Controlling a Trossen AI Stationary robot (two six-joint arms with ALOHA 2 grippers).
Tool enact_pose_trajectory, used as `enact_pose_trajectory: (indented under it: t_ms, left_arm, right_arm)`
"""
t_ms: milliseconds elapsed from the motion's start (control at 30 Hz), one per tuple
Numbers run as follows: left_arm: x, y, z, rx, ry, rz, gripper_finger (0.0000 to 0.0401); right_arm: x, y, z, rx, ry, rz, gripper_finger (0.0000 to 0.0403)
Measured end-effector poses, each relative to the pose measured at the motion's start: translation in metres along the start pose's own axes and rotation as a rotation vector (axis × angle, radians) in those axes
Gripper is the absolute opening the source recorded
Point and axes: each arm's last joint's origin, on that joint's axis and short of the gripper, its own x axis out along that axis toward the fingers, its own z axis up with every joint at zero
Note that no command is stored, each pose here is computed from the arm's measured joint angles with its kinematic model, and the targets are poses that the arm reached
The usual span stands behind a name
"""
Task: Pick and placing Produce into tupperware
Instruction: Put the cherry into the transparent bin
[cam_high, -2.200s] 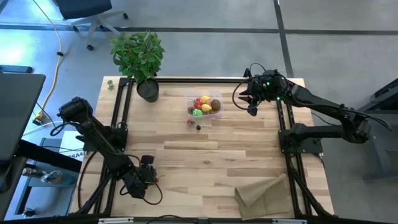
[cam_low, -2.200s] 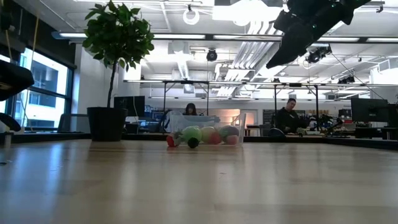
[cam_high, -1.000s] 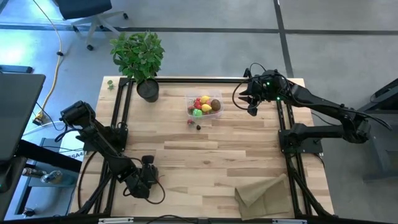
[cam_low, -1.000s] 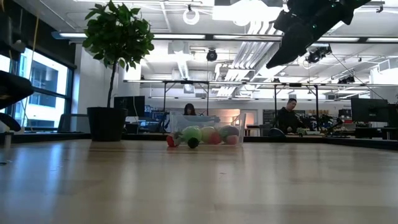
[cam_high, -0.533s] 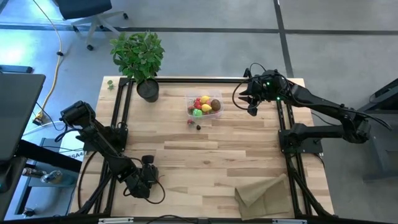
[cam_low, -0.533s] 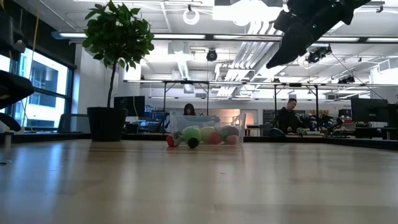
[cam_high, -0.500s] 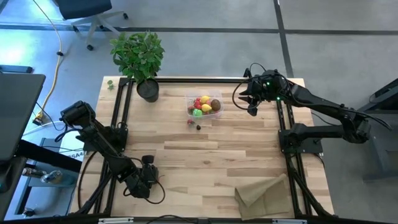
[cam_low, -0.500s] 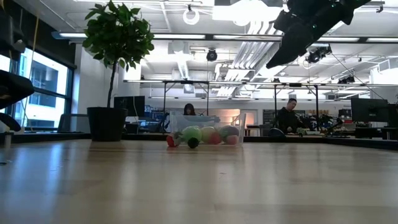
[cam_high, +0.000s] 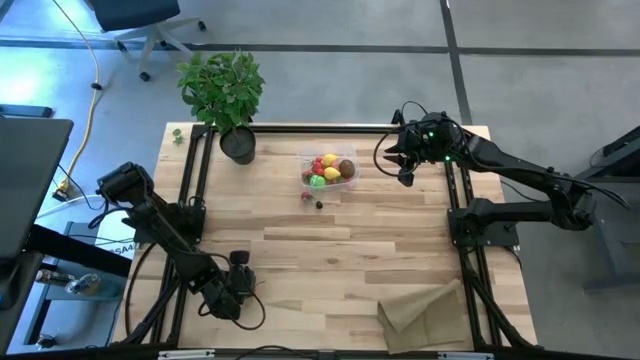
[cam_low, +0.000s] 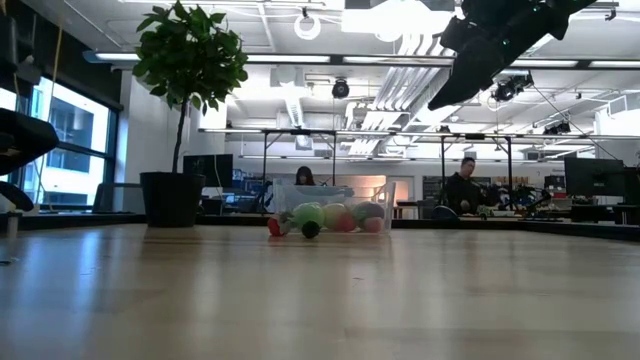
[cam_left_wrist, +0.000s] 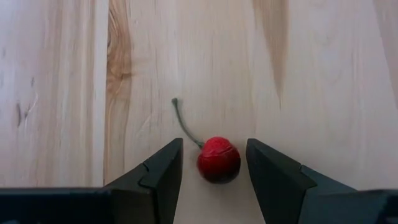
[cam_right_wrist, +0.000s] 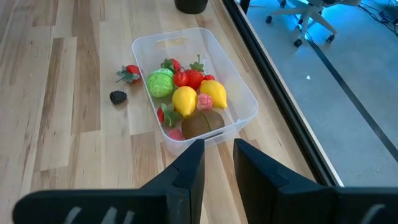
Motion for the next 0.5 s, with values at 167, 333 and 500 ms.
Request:
enact_pose_trajectory:
  t_ms: [167,333,500]
  left_arm:
    - [0.0063,-0.0017,-0.0023,0.003,0.016,-0.001,0.0165]
    - [0.0075,-0.0024,-0.0022,-0.011,0.015,-0.001,0.0165]
    - [0.0077,-0.0025,-0.0025,-0.011,0.020,-0.004,0.0163]
  right_arm:
    - [0.0000,0.0001,0.0000,0.000,0.000,0.000,0.0076]
    - [0.0000,0.0000,0.0000,0.000,0.000,0.000,0.0076]
    - [0.0000,0.0001,0.0000,0.000,0.000,0.000,0.0076]
